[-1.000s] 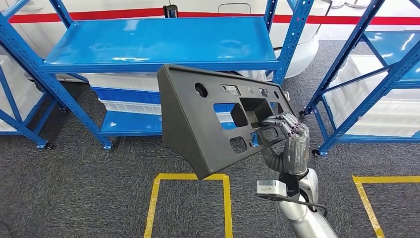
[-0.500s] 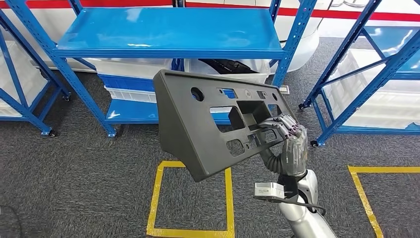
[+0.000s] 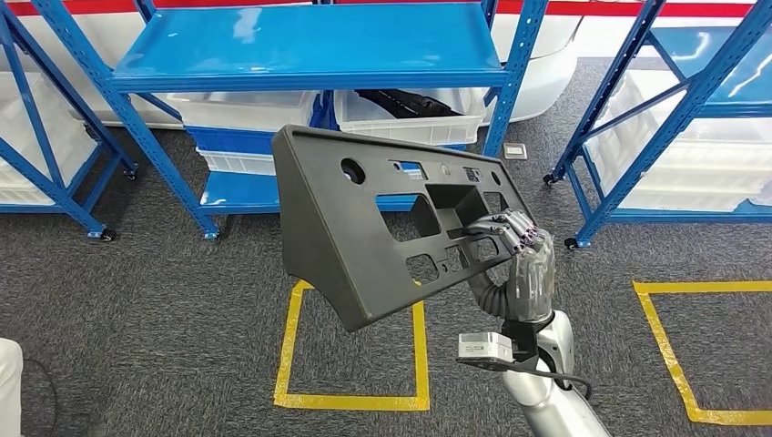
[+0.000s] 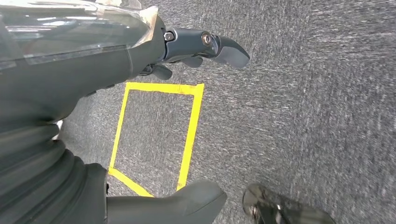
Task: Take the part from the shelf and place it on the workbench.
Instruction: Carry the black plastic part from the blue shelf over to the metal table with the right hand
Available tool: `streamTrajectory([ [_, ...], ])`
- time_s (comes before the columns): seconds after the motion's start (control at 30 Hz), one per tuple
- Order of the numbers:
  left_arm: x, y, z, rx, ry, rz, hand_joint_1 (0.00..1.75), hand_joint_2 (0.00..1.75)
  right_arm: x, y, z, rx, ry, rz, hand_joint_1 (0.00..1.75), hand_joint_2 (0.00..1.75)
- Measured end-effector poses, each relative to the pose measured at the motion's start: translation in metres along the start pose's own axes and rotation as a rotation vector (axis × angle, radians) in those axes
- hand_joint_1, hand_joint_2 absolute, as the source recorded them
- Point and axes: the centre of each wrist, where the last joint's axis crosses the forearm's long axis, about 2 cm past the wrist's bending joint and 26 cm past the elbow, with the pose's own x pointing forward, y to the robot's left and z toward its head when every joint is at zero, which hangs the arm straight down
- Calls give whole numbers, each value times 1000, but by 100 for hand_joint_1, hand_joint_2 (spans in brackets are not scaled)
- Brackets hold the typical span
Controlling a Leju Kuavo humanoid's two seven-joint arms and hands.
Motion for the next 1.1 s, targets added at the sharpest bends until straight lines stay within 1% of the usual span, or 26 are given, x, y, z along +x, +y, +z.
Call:
streamTrajectory([
  [0.83,-2,-2,1,-5,15,17,0,175,3,1,-2,-1,9,8,175,175],
  [1.1,2,-1,0,-43,2,24,0,175,1,-3,4,-12,31,25,175,175],
])
